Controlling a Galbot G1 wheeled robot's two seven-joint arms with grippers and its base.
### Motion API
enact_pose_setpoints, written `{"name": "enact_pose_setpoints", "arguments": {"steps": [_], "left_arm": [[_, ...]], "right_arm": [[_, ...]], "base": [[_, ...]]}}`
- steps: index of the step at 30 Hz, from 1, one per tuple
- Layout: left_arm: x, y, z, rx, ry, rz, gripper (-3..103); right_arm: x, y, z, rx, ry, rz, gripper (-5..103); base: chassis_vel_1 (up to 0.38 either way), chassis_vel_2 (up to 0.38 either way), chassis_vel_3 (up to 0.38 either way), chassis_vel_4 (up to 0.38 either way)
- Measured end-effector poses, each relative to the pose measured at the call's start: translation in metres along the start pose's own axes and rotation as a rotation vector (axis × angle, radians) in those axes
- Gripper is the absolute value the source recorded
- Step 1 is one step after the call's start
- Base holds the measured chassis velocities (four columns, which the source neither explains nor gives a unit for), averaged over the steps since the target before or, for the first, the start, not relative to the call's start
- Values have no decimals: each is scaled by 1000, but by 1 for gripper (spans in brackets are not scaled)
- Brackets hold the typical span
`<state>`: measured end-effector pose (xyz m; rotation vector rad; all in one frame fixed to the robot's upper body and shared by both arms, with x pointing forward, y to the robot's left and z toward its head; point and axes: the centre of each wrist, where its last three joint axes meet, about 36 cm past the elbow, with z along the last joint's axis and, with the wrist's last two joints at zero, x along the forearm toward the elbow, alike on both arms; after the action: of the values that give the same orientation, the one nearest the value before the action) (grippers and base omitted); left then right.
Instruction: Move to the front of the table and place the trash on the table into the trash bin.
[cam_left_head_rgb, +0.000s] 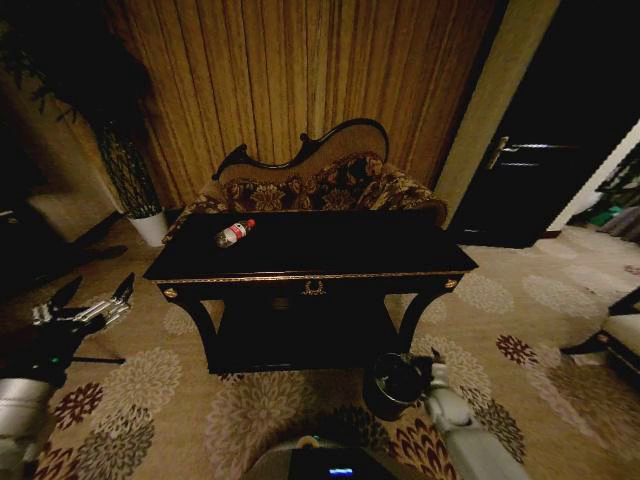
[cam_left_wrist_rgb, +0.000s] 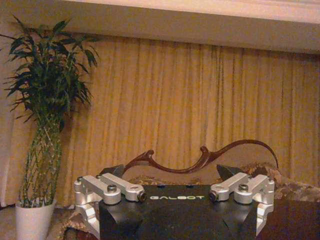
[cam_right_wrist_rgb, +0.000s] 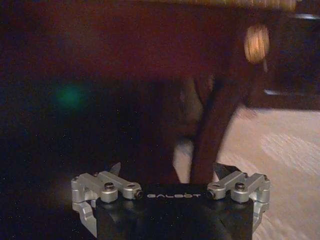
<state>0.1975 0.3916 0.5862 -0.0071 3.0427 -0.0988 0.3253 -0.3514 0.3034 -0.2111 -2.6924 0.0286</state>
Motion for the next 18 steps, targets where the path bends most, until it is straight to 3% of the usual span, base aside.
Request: {"name": "enact_pose_setpoints", "arguments": {"steps": [5,7,11,18], "left_arm": [[1,-2,-3,-4,-5,-6,100],[3,-3,-6,-9,3,-21,100],[4,-4,-10,1,53,-57,100],[2,-2,-16,7,149,-118,100]], "right_arm": [[39,14,-55,-24,-133,-85,100],[78,32,-117,-38,-264,-165,100],[120,51,-171,-36,-351,-241,100],[153,63,-206,-12,-389,-289,100]], "base": [[0,0,0,0],[0,0,0,0],[0,0,0,0],[0,0,0,0]]}}
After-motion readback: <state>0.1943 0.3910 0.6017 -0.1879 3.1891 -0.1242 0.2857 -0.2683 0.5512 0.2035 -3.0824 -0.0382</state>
